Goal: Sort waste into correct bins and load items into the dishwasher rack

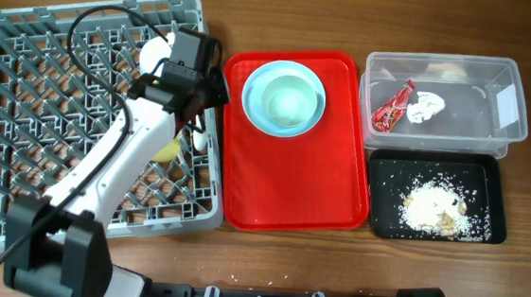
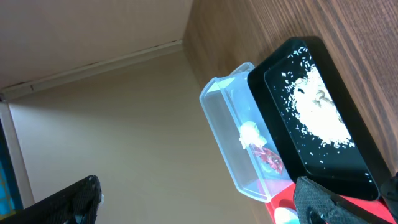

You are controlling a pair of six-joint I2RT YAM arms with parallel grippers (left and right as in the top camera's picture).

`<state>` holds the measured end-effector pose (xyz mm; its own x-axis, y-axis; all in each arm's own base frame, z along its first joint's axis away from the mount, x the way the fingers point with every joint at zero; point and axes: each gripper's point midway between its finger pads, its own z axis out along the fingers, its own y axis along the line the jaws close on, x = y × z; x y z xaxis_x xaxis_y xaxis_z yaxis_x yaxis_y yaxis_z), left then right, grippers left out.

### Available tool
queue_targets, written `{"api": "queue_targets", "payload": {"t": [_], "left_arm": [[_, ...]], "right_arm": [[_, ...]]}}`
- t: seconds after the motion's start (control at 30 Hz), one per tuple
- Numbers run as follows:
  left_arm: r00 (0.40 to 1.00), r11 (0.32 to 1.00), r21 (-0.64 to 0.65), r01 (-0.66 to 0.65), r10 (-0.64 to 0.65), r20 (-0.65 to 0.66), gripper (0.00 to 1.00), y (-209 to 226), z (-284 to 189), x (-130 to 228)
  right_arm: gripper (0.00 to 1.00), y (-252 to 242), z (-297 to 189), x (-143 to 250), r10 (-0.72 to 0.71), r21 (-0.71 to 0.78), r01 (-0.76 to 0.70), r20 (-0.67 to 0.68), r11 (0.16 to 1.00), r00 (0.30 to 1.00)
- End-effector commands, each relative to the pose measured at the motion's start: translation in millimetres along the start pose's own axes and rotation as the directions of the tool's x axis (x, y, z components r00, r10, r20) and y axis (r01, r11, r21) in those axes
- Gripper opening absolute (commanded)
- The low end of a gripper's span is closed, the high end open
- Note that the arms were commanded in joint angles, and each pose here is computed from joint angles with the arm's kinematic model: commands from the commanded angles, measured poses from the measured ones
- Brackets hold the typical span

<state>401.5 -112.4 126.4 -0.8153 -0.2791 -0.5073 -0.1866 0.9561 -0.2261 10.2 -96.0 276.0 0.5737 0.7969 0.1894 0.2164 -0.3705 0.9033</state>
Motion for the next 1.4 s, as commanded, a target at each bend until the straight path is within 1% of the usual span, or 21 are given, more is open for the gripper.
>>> {"api": "queue_targets", "payload": {"t": [0.0,0.07,0.13,0.23,0.27,0.3,0.33,0.37,0.47,0.5,0.63,0.73,0.83,1.03,1.1,1.17,1.23,1.37], "left_arm": [[1.000,0.998,-0.056,0.014,-0.013,0.022,0.30,6.5,15.4,-5.5],[0.999,0.995,-0.103,0.013,-0.009,0.032,0.33,14.5,21.8,-5.9],[1.000,0.993,-0.117,0.010,-0.007,0.022,0.33,16.9,26.0,-3.3],[1.000,0.991,-0.133,-0.002,0.000,-0.011,0.31,19.2,33.9,5.7],[1.000,0.990,-0.142,-0.005,0.001,-0.025,0.29,21.1,37.0,9.3],[0.999,0.989,-0.149,-0.008,0.002,-0.037,0.24,22.7,38.6,12.3],[0.999,0.987,-0.159,-0.012,0.004,-0.054,0.17,25.2,40.3,16.6],[0.998,0.986,-0.166,-0.016,0.004,-0.067,0.13,27.0,39.8,19.5],[0.993,0.981,-0.191,-0.035,0.013,-0.114,0.05,33.9,37.6,30.5],[0.990,0.978,-0.203,-0.043,0.014,-0.141,0.04,37.1,36.2,36.7],[0.974,0.966,-0.247,-0.069,0.012,-0.225,0.04,49.5,29.6,56.3],[0.962,0.963,-0.257,-0.080,0.008,-0.273,0.05,53.5,25.7,67.1],[0.950,0.966,-0.243,-0.081,0.001,-0.312,0.04,52.4,23.4,75.7],[0.940,0.975,-0.208,-0.082,0.006,-0.340,0.04,44.0,22.7,82.9],[0.939,0.976,-0.183,-0.120,0.052,-0.339,0.04,36.3,23.4,84.1],[0.929,0.968,-0.132,-0.214,0.160,-0.334,0.04,23.4,24.8,85.1],[0.916,0.953,-0.109,-0.283,0.235,-0.324,0.04,15.8,25.3,85.4],[0.921,0.920,-0.197,-0.338,0.281,-0.268,0.04,21.1,24.9,74.6]], "right_arm": [[1.00,0.4,-0.4,-2.0,0.011,-0.009,-0.011,0.007,1.000,1.000],[1.00,0.4,-0.4,-2.0,0.011,-0.009,-0.011,0.007,1.000,1.000],[1.00,0.4,-0.4,-2.0,0.011,-0.009,-0.011,0.007,1.000,1.000],[1.00,0.4,-0.4,-2.0,0.010,-0.009,-0.010,0.007,1.000,1.000],[1.00,0.4,-0.4,-2.0,0.011,-0.009,-0.011,0.007,1.000,1.000],[1.00,0.4,-0.4,-2.0,0.011,-0.009,-0.011,0.007,1.000,1.000],[1.00,0.4,-0.4,-2.0,0.010,-0.009,-0.010,0.007,1.000,1.000],[1.00,0.4,-0.4,-2.0,0.011,-0.009,-0.011,0.007,1.000,1.000],[1.00,0.4,-0.4,-2.0,0.010,-0.009,-0.010,0.007,1.000,1.000],[1.00,0.4,-0.4,-2.0,0.010,-0.009,-0.010,0.007,1.000,1.000],[1.00,0.4,-0.4,-2.0,0.011,-0.009,-0.011,0.007,1.000,1.000],[1.00,0.4,-0.4,-2.0,0.010,-0.009,-0.010,0.007,1.000,1.000],[1.00,0.4,-0.4,-2.0,0.011,-0.009,-0.011,0.007,1.000,1.000],[1.00,0.4,-0.4,-2.0,0.010,-0.009,-0.010,0.007,1.000,1.000],[1.00,0.4,-0.4,-2.0,0.010,-0.009,-0.010,0.007,1.000,1.000],[1.00,0.4,-0.4,-2.0,0.010,-0.009,-0.010,0.007,1.000,1.000],[1.00,0.4,-0.4,-2.0,0.011,-0.009,-0.011,0.007,1.000,1.000],[1.00,0.4,-0.4,-2.0,0.010,-0.009,-0.010,0.007,1.000,1.000]]}}
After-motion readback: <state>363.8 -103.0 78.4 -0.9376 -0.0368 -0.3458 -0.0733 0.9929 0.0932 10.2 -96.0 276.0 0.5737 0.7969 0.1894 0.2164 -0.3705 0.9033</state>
